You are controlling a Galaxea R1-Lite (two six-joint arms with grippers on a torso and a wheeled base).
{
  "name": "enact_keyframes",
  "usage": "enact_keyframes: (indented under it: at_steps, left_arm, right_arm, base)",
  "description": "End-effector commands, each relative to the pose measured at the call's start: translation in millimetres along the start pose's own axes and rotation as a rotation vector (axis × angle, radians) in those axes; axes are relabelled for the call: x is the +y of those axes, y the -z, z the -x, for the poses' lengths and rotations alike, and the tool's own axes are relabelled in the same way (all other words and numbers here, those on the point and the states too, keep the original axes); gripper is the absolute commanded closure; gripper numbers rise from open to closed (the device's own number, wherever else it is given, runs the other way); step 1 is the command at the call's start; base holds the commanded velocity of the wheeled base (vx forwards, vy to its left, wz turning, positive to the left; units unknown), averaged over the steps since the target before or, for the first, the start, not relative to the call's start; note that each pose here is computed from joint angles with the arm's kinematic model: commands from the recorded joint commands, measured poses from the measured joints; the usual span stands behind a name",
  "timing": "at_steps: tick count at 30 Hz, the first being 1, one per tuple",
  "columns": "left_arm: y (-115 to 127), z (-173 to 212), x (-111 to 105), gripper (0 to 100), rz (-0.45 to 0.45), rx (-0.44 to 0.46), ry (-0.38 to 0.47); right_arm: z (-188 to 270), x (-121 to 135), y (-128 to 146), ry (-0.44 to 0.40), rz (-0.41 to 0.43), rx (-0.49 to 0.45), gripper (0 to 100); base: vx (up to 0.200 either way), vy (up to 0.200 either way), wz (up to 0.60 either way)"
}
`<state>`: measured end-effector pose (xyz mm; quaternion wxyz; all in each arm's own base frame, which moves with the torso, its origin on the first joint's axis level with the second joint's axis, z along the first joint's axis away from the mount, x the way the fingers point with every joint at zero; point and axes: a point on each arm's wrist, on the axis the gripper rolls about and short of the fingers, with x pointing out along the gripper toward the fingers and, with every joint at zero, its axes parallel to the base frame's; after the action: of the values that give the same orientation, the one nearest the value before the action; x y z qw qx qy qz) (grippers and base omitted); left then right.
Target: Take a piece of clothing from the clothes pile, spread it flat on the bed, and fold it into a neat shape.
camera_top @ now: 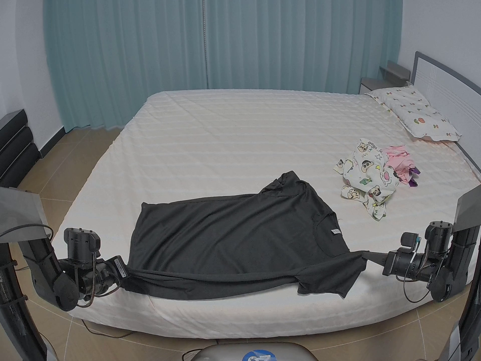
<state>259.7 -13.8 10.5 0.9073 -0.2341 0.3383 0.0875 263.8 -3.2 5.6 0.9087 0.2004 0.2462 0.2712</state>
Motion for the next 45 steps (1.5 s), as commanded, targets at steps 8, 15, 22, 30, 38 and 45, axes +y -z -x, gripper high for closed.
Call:
enact_keyframes:
  at_steps: [8,15,22,30,38,45]
  left_arm:
    - [-6.6,5.2,-0.8,100,0.008,-0.031,0.009]
    - [-13.2,-0.3,-4.9,100,0.035,-0.056,0.023]
    - [-23.2,-3.7,-11.0,100,0.051,-0.093,0.047]
    - [-23.1,-19.0,-8.0,100,0.073,-0.076,0.029]
    - [-25.1,-51.0,-8.0,100,0.078,-0.069,0.019]
    - [-26.9,-72.4,-9.6,100,0.095,-0.061,0.014]
  right_arm:
    - [-1.0,15.9,-3.8,-0.045,0.041,-0.008,100]
    - [-7.7,13.4,-4.4,-0.049,0.046,-0.009,100]
    - [-15.6,8.7,-11.8,-0.052,0.032,-0.037,100]
    - [-29.4,1.4,-14.3,-0.051,-0.02,-0.013,100]
    - [-48.2,-11.6,-19.7,-0.016,-0.06,-0.005,100]
    - [-69.1,-19.6,-16.8,0.02,-0.074,-0.015,100]
  base:
    - [0.0,0.0,0.0]
    - [0.0,0.0,0.0]
    - [0.0,0.0,0.0]
    - [0.0,0.0,0.0]
    - [0.0,0.0,0.0]
    - [0.0,0.0,0.0]
